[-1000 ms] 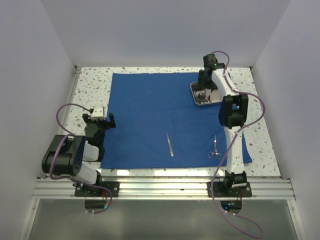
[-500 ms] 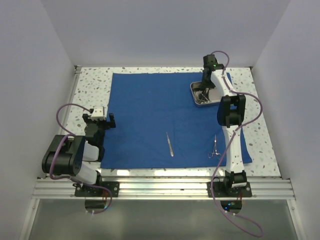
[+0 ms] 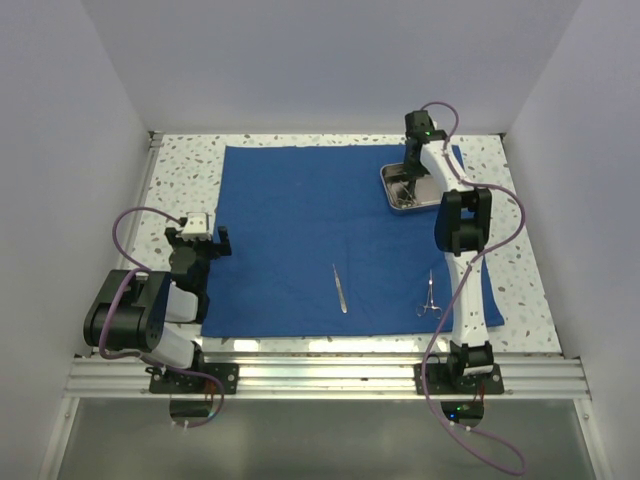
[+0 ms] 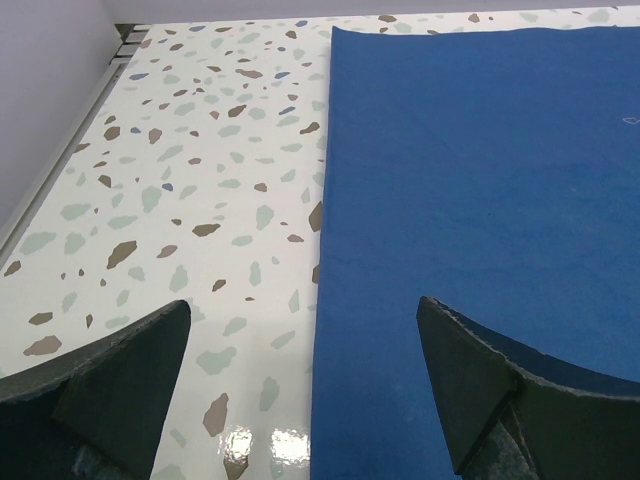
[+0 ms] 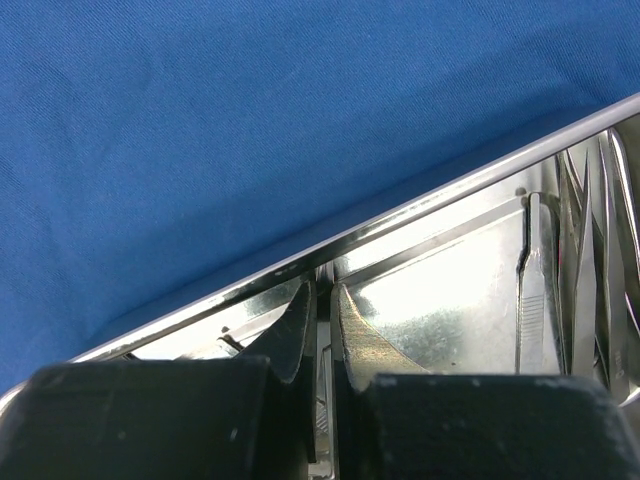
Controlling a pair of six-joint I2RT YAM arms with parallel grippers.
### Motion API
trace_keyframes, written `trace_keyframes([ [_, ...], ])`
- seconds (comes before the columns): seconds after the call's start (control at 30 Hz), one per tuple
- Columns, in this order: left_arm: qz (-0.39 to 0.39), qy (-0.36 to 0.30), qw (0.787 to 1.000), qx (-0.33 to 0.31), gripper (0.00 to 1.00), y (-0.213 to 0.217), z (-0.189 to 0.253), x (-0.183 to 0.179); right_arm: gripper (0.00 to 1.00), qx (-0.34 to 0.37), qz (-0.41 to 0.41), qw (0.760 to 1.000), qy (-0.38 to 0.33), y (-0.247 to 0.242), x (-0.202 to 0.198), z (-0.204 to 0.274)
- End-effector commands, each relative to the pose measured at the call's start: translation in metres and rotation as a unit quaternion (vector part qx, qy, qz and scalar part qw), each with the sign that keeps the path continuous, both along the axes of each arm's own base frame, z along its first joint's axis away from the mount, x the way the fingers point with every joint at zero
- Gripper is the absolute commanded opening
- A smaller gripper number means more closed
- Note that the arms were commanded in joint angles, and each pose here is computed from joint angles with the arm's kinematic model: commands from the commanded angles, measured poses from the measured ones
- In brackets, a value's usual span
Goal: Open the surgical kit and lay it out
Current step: Pick up the medical item from the container, then place the medical item in the surgical kit.
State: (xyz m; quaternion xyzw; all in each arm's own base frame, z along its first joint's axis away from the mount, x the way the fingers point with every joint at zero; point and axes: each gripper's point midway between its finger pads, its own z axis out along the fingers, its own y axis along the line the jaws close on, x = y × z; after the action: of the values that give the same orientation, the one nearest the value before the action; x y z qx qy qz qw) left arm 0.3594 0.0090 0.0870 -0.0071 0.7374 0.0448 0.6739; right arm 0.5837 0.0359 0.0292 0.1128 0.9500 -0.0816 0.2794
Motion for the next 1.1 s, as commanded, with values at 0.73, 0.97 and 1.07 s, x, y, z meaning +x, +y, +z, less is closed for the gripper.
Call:
trace_keyframes([
  [0.73, 0.007, -0.05, 0.999, 0.004, 1.0, 0.002, 0.026, 0.007, 0.0, -0.038, -0.017, 0.987, -0.155, -0.014, 0.001, 0.177],
  [0.97, 0.007, -0.051, 0.999, 0.003, 1.0, 0.002, 0.027, 0.008, 0.0, -0.027, -0.016, 0.987, -0.16, -0.016, -0.039, 0.215],
  [1.07, 0.006, -0.051, 0.999, 0.003, 1.0, 0.001, 0.027, 0.008, 0.0, -0.01, -0.016, 0.989, -0.146, -0.016, -0.084, 0.222],
])
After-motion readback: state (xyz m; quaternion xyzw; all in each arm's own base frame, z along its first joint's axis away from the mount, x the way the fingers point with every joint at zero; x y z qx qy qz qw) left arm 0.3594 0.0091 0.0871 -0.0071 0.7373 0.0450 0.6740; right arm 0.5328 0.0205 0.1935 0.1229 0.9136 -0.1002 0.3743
